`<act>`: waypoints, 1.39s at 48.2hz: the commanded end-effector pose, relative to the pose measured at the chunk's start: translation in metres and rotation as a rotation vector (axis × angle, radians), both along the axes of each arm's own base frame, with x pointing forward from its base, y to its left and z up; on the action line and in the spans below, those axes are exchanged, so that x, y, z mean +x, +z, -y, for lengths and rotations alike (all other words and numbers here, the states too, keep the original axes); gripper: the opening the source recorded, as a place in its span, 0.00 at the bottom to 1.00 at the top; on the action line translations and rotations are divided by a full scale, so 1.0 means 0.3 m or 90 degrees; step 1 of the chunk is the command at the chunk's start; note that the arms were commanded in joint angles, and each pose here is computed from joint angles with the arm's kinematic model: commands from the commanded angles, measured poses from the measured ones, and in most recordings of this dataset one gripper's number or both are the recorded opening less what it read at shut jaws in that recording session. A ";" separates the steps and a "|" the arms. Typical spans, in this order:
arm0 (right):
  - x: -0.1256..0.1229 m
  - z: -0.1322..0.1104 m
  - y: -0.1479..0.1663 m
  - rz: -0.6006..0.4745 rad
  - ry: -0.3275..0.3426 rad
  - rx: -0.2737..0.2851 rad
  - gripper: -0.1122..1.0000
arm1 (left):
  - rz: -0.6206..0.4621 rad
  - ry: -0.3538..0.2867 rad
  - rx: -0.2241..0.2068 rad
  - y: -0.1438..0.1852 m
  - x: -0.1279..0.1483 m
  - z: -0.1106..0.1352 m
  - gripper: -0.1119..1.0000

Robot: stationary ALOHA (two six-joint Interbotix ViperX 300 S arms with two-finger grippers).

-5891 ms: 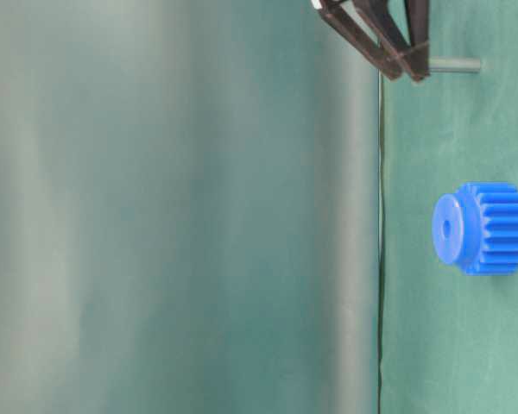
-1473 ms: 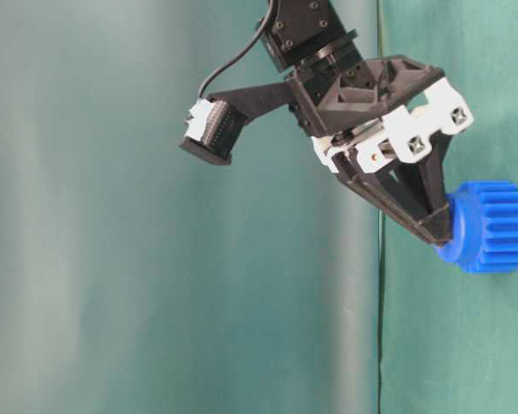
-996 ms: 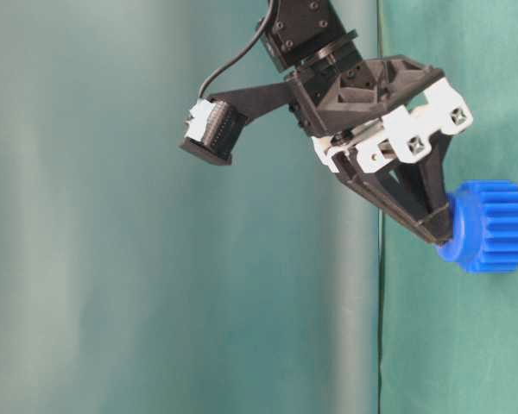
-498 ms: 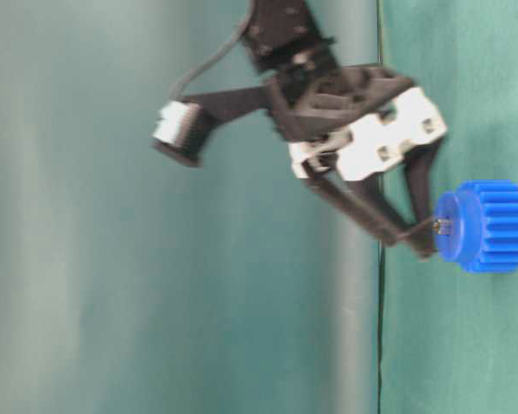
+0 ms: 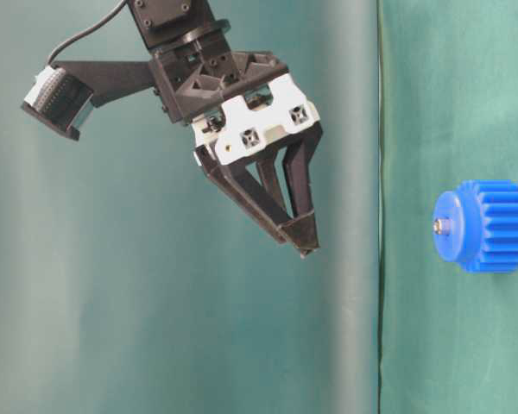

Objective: Insert the shaft placed at a random location into the center hole of the small gear at another random location.

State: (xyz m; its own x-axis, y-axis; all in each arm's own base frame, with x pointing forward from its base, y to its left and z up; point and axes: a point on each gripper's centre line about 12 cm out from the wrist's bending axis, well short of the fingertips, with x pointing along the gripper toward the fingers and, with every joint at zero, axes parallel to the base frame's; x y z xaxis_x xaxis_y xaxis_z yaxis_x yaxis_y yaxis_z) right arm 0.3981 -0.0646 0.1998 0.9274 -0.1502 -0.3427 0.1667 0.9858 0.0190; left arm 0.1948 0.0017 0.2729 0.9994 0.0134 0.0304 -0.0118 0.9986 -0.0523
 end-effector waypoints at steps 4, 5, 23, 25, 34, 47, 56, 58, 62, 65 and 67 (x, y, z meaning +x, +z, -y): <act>-0.028 -0.007 0.056 0.023 0.000 -0.001 0.78 | 0.008 0.001 -0.001 0.013 0.004 0.000 0.10; -0.036 -0.008 0.056 0.022 0.000 -0.001 0.78 | 0.008 0.000 -0.001 0.013 0.004 0.000 0.10; -0.251 -0.052 0.080 0.032 0.001 0.008 0.77 | 0.007 0.001 -0.001 0.012 0.004 0.000 0.10; -0.278 -0.056 0.081 0.033 0.000 0.011 0.77 | 0.006 0.001 -0.001 0.012 0.004 0.000 0.10; -0.399 -0.077 0.086 0.026 -0.003 0.025 0.77 | 0.007 0.001 -0.001 0.013 0.003 0.000 0.10; -0.529 -0.098 0.108 0.014 -0.005 0.037 0.77 | 0.005 0.001 -0.001 0.010 0.003 0.000 0.10; -0.560 -0.103 0.114 0.024 -0.004 0.035 0.77 | 0.007 0.001 -0.001 0.011 0.003 0.000 0.10; -0.560 -0.103 0.114 0.024 -0.004 0.035 0.77 | 0.005 0.001 -0.001 0.010 0.003 0.000 0.10; -0.559 -0.102 0.112 0.023 -0.004 0.035 0.77 | 0.004 0.001 -0.001 0.008 0.003 0.000 0.10; -0.559 -0.102 0.108 0.020 -0.004 0.036 0.77 | 0.004 0.001 -0.001 0.006 0.003 0.000 0.10; -0.558 -0.102 0.107 0.019 -0.004 0.036 0.77 | 0.004 0.001 -0.001 0.006 0.002 0.000 0.10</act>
